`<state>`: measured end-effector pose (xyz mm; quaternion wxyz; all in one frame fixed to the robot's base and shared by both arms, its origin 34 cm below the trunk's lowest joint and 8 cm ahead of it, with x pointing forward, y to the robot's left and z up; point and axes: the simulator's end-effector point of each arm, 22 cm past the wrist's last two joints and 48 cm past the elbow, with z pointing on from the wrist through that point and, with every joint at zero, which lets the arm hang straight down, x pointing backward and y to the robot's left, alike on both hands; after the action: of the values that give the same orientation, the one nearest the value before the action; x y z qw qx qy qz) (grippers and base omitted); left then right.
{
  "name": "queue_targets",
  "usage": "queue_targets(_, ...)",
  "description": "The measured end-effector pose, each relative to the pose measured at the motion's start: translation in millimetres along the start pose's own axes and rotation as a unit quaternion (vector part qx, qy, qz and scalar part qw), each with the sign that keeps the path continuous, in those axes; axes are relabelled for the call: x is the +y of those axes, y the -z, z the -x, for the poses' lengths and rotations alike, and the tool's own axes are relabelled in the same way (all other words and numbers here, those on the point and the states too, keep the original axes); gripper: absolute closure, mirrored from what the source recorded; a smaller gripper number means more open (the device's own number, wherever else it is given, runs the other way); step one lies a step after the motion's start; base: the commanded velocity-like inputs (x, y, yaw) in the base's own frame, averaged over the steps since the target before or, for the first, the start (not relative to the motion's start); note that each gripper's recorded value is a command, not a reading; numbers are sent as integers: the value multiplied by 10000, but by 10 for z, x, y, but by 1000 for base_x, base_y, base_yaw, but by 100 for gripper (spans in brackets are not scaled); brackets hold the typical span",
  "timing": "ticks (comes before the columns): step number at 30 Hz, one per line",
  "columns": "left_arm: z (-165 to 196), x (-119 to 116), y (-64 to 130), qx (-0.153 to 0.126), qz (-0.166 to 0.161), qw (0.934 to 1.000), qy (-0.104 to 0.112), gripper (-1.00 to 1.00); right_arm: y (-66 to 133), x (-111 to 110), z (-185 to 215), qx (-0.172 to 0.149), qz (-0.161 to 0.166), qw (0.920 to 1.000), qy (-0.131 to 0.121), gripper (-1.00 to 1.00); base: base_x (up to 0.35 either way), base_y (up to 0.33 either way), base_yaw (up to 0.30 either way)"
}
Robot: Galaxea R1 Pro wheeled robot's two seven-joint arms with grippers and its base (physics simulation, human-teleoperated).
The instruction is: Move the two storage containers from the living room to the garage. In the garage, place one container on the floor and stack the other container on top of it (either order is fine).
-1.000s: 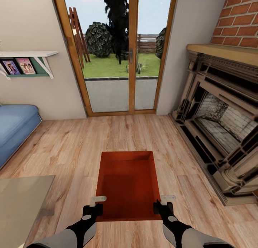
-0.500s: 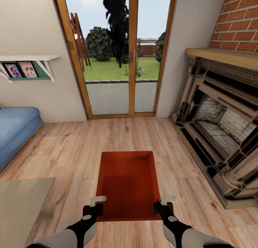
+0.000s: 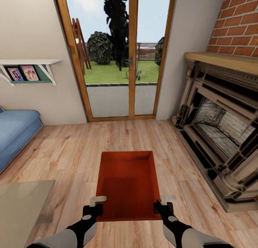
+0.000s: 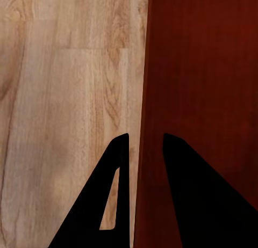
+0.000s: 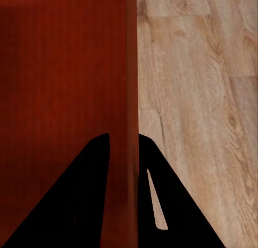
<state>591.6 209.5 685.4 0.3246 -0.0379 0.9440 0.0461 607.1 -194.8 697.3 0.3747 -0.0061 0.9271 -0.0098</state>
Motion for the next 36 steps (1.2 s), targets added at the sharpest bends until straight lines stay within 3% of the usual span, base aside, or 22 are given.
queue_targets(36,308,0,121,-295,-13,9996,29,100,100,-8,317,-297,-7,9996,-7,100,0,0,0)
